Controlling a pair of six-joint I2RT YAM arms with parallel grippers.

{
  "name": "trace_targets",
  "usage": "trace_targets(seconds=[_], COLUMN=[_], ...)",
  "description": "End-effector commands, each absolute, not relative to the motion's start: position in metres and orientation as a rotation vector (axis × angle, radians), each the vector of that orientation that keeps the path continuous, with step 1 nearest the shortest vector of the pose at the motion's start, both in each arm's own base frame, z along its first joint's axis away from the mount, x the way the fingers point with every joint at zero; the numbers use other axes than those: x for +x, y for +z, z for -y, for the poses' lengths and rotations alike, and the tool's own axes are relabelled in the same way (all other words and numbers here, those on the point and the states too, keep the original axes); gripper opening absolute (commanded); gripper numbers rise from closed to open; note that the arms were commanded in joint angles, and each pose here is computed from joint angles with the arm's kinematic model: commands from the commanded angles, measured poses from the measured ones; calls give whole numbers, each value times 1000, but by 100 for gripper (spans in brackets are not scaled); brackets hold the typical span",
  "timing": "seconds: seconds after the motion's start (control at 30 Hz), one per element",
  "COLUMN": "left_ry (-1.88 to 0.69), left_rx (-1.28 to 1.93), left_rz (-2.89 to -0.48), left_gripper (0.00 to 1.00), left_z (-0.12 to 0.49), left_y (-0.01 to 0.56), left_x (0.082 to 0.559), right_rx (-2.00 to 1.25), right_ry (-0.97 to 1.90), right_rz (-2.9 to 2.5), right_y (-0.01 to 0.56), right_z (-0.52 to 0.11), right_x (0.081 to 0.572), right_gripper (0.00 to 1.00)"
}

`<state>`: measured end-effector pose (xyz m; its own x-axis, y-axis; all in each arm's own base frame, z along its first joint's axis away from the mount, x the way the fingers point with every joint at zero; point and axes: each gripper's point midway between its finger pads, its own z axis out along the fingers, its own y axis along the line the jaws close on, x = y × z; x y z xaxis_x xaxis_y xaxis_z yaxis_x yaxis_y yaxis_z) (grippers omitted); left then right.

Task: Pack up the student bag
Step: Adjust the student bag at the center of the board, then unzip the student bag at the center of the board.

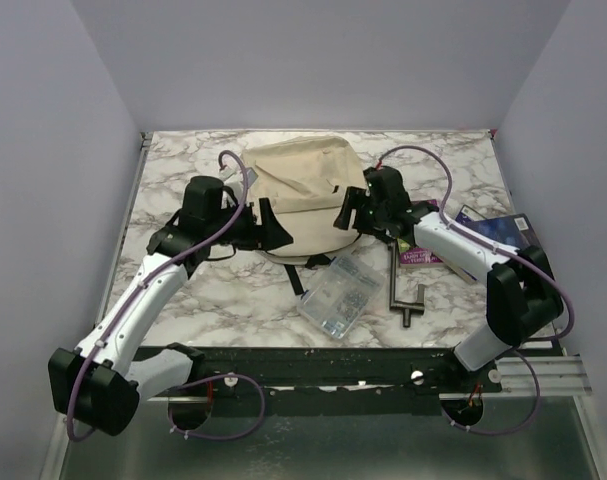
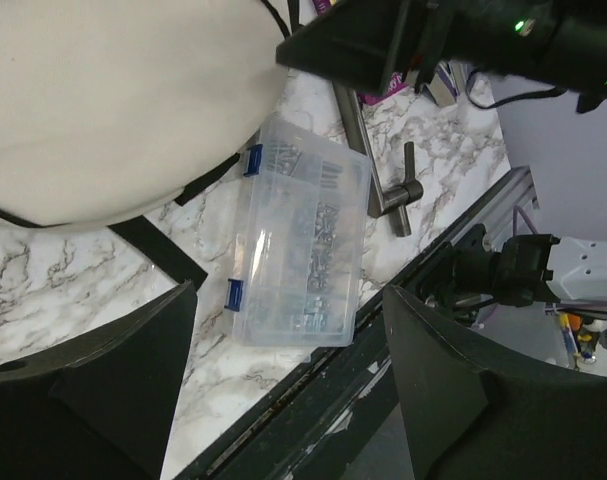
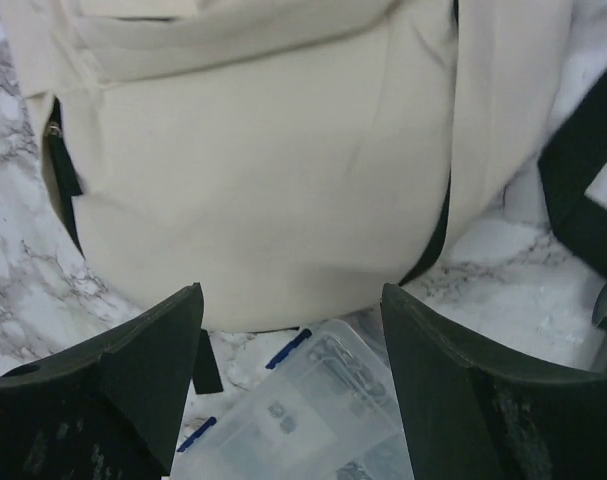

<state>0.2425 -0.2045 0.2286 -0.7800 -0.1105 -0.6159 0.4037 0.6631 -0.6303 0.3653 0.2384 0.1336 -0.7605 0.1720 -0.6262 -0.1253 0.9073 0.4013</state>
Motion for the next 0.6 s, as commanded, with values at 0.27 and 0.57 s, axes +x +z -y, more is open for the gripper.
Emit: trace_targets(seconds=[0.27,0.57], left_ry=[-1051,-802], left_rx=[404,472], left_rz=[-2134,-2226], left_gripper=[78,78], left_z=[253,237], left_y=[268,237], left_x=[269,282], right_rx=[398,321], right_ry=[770,1030], right_rz=[-2416,-2449], right_y=[88,89], right_z=[-243,-290], right_x=[356,370], right_gripper=[70,48])
